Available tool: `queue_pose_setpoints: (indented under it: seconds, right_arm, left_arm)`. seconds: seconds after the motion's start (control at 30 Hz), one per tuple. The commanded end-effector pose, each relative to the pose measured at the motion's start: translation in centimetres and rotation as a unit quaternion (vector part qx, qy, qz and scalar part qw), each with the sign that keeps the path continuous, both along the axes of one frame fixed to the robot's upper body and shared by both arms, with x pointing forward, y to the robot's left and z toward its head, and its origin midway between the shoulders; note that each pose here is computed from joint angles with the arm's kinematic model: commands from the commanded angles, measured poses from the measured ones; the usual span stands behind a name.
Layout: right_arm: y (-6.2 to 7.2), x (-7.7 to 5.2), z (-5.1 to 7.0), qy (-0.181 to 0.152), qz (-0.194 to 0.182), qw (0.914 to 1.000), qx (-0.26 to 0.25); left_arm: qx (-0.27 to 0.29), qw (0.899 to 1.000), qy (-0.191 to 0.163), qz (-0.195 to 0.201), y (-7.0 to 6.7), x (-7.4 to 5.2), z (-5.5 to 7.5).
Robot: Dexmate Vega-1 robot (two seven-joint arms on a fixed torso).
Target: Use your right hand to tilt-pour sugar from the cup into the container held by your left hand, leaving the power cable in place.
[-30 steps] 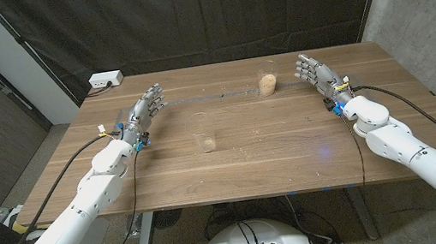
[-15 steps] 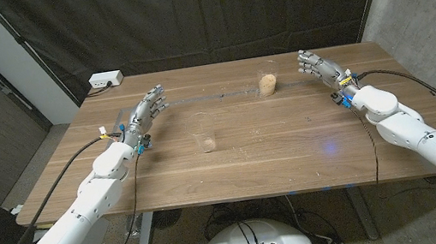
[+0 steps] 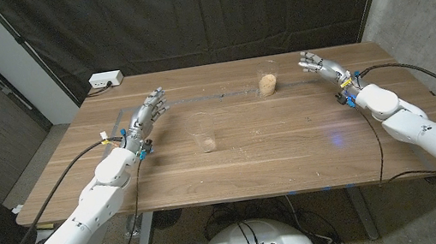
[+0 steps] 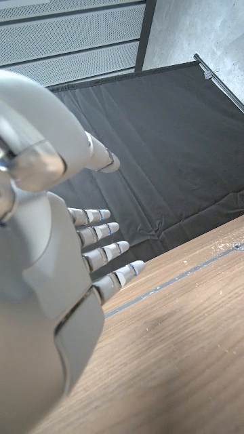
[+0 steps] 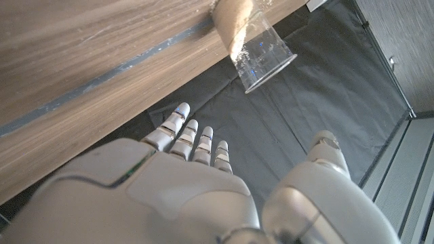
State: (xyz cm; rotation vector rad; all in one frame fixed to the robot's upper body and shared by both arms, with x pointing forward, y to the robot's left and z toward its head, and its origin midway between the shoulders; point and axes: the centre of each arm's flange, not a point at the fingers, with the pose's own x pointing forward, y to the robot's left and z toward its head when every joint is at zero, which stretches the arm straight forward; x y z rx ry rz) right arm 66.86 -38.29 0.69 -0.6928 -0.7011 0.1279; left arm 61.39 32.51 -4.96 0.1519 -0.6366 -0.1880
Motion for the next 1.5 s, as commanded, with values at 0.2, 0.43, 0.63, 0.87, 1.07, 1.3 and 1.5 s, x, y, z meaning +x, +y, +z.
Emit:
queue_pose_setpoints:
  seconds: [0.2, 0.43, 0.63, 0.87, 1.07, 1.3, 1.5]
  right_arm:
    - [-3.2, 1.8, -3.1, 0.026, -0.073, 0.9966, -0.028]
    - [-3.9, 1.5, -3.6, 0.030, -0.085, 0.9942, -0.058]
    - [-3.9, 1.3, -3.0, 0.022, -0.082, 0.9937, -0.074]
    - [-2.9, 1.4, -2.3, 0.018, -0.074, 0.9923, -0.098]
    - [-2.3, 2.1, -2.3, 0.021, -0.085, 0.9902, -0.108]
    - [-1.3, 2.8, -2.7, 0.024, -0.096, 0.9863, -0.132]
    - [-0.8, 3.3, -2.7, 0.022, -0.111, 0.9798, -0.165]
  left_arm:
    - [0.003, 1.000, -0.022, 0.019, -1.0, -1.3, -1.3]
    - [0.005, 1.000, -0.021, 0.021, -1.2, -2.1, -1.3]
    - [0.009, 0.999, -0.023, 0.025, -1.3, -2.4, -1.1]
    - [0.013, 0.999, -0.024, 0.028, -1.6, -2.5, -1.2]
    - [0.019, 0.999, -0.021, 0.027, -1.7, -2.5, -1.3]
    - [0.026, 0.999, -0.018, 0.026, -1.9, -2.3, -1.2]
    - [0.028, 0.999, -0.015, 0.025, -2.0, -2.1, -1.4]
